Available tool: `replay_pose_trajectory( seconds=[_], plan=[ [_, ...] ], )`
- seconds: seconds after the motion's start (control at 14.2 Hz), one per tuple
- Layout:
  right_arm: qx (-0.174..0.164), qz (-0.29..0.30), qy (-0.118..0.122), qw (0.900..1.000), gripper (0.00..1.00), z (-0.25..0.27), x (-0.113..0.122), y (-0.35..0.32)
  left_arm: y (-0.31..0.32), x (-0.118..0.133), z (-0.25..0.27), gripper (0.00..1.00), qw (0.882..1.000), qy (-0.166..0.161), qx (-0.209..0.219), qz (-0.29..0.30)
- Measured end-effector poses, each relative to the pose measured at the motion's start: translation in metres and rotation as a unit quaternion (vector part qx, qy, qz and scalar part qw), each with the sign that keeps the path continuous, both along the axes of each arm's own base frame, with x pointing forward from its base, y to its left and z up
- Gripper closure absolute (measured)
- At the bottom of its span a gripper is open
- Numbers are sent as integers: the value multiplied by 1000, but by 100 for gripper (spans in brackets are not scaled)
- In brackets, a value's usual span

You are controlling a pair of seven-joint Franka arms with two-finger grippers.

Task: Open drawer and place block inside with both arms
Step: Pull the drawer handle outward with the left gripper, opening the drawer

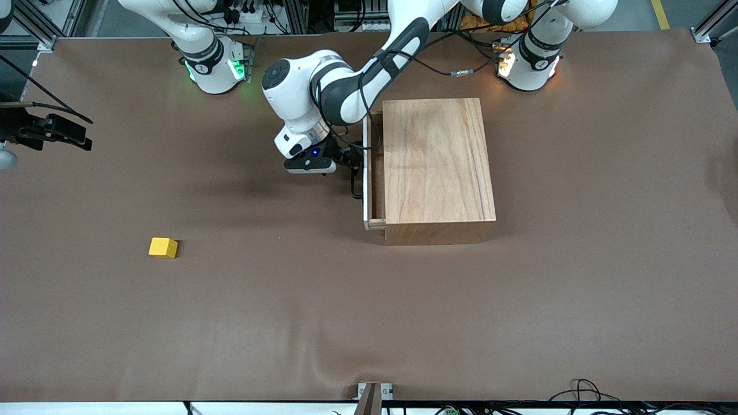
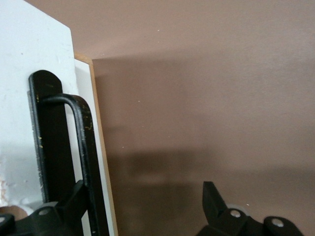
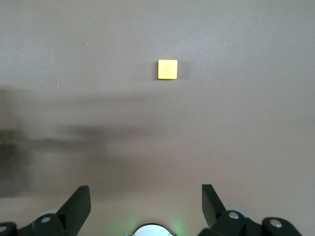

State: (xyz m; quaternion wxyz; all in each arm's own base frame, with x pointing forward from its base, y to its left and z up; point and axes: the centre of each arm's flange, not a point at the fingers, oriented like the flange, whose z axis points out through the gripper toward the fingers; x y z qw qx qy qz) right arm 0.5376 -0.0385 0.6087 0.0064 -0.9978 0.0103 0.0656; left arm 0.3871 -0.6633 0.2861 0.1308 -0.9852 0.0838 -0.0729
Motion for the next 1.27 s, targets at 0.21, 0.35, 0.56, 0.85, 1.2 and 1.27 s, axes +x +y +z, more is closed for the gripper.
replay_pose_trajectory(
  seconds=[0.21, 0.35, 0.56, 0.85, 1.2, 1.27],
  plan=[
    [0, 0, 0, 1000, 0, 0, 0, 0, -4, -2, 1, 0, 1000, -3, -10, -4],
    [0, 0, 0, 1000, 0, 0, 0, 0, -7, -2, 2, 0, 1000, -6, -20, -8],
    [0, -1, 0, 1000, 0, 0, 0, -1, -12, -4, 3, 0, 999, -9, -34, -13],
    [0, -1, 0, 1000, 0, 0, 0, -1, -15, -4, 5, 0, 999, -8, -49, -13],
    [0, -1, 0, 1000, 0, 0, 0, -1, -19, -4, 7, 0, 998, -8, -66, -14],
    [0, -1, 0, 1000, 0, 0, 0, -1, -20, -4, 7, 0, 997, -9, -70, -15]
  ],
)
